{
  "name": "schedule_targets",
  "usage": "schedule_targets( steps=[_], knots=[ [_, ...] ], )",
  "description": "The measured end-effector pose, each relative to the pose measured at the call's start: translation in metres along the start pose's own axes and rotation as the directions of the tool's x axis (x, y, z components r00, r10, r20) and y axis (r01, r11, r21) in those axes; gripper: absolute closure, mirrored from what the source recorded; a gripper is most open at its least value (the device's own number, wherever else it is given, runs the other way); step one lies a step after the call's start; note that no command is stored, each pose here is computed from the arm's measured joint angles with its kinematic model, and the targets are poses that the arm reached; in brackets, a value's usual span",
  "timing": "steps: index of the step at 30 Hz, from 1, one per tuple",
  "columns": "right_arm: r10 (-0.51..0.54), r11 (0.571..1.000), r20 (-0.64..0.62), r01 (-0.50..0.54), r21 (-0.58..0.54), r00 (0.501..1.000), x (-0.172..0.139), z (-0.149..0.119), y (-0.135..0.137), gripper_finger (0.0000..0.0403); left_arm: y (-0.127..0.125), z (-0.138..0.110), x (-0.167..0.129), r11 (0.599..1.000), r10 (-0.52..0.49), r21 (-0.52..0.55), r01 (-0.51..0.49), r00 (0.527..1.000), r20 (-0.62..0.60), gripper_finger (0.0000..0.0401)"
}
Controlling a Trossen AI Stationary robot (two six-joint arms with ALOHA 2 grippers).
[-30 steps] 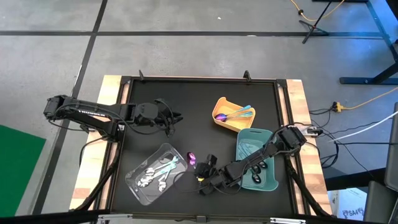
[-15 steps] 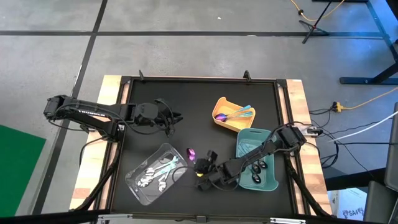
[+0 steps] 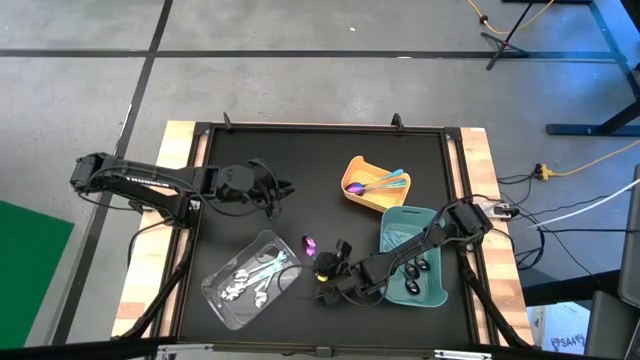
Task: Sort silverware by color (type)
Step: Put the violet spoon into the yellow bin
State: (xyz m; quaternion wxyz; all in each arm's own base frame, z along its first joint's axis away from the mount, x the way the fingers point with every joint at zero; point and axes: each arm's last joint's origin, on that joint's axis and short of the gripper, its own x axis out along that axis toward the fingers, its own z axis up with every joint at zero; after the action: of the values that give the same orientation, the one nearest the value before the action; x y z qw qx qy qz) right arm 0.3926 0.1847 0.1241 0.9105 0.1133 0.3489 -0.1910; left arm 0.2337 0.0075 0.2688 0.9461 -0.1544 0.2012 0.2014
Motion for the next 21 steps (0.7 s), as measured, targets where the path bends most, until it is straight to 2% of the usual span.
schedule_targets(
  steps=[21],
  knots=[
    [-0.014,0.999,-0.041,0.015,0.036,0.999,0.0054,-0.0068,-0.0019,0.0329,0.0,0.0,0.0001,1.0,0.0,0.0,0.0,1.0,0.0,0.0307]
  ],
)
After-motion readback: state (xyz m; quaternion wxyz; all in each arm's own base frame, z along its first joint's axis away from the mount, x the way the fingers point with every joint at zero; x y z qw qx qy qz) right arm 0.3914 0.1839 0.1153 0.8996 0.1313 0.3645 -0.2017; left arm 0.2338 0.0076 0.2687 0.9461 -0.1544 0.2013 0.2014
